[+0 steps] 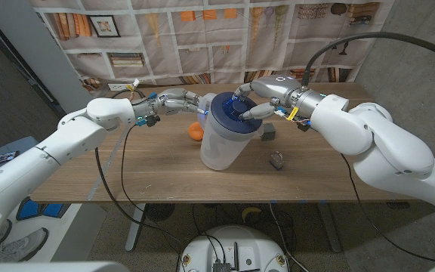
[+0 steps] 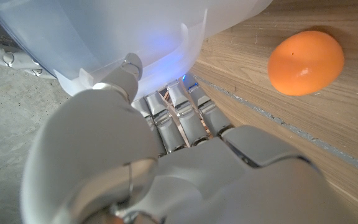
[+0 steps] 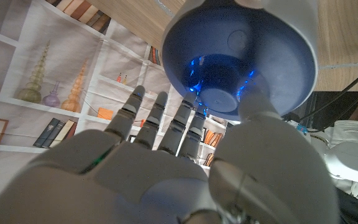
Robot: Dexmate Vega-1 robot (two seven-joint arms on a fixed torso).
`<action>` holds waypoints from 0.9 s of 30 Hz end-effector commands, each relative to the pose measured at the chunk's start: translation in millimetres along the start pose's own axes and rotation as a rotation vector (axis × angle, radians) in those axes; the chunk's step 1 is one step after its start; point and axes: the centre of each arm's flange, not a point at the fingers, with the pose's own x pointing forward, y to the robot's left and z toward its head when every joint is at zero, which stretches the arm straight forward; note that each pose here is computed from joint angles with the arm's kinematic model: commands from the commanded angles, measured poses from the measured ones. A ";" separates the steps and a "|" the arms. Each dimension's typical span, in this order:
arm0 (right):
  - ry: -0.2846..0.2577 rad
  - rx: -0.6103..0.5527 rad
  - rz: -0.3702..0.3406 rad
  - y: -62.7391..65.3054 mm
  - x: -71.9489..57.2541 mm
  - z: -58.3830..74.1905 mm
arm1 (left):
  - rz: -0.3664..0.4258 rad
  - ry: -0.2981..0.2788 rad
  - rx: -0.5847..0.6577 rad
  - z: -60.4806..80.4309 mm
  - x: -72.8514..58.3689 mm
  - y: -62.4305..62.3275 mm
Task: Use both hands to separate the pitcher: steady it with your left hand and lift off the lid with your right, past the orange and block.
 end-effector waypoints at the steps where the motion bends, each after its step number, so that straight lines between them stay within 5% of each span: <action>1: 0.003 -0.009 -0.009 0.6 2.2 -1.0 | -0.006 0.000 0.002 0.1 2.7 0.6; 27: -0.045 -0.031 0.012 -8.4 15.1 -1.0 | -0.015 0.005 0.008 2.2 4.2 2.8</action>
